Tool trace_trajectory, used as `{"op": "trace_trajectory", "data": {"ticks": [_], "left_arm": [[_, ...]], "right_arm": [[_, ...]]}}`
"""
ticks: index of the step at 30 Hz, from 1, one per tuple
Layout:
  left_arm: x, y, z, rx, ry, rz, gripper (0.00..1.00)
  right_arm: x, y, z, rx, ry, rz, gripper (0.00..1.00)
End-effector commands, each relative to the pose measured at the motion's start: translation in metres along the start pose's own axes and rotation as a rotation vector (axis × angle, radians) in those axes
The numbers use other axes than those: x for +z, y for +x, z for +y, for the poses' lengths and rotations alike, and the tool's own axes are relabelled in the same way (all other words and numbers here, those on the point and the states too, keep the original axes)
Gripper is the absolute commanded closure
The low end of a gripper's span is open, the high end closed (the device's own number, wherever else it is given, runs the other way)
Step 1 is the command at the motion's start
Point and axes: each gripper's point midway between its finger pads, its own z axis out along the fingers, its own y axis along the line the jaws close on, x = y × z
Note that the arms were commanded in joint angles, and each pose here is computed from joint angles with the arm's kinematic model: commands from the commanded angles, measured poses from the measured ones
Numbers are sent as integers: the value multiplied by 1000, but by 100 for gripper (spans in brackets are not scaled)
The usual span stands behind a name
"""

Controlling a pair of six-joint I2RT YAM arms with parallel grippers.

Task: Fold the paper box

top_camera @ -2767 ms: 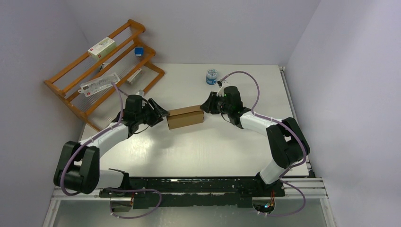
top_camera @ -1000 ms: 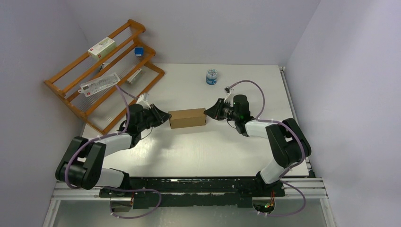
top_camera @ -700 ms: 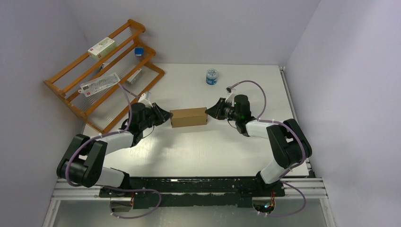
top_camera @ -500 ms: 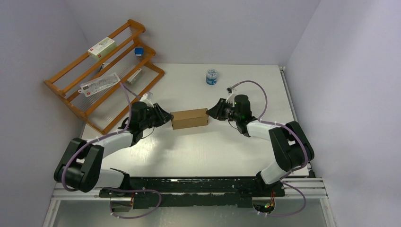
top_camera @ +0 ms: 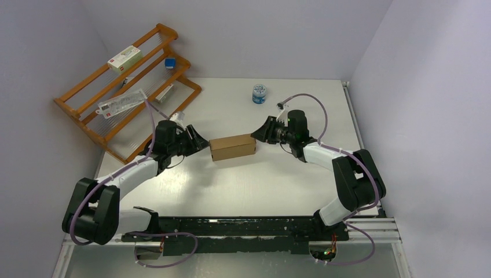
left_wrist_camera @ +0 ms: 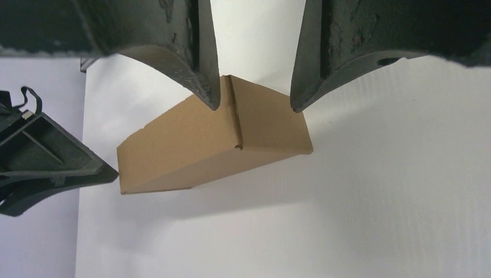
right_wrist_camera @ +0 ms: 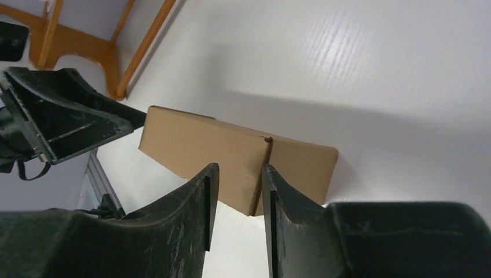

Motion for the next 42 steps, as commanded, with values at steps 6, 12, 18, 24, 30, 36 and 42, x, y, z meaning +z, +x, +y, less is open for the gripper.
{"op": "trace_trajectory", "data": {"ticks": [6,12,18,24,30,36,42], "left_arm": [[7,21,-13,-30,110,119,49],[12,47,6,-63,103,169,61],[18,64,25,-54,65,202,74],[19,50,17,9,76,177,70],[14,39,14,45,55,155,58],[14,35,11,48,60,138,54],[11,39,9,41,85,147,53]], "right_arm": [[2,14,-5,19,-25,58,64],[3,48,-26,51,1,114,69],[1,66,-42,33,44,146,78],[-1,48,-23,-23,-9,136,80],[-8,11,-12,-135,45,97,64],[-7,-29,3,-199,70,52,58],[5,-10,-5,-160,70,127,57]]}}
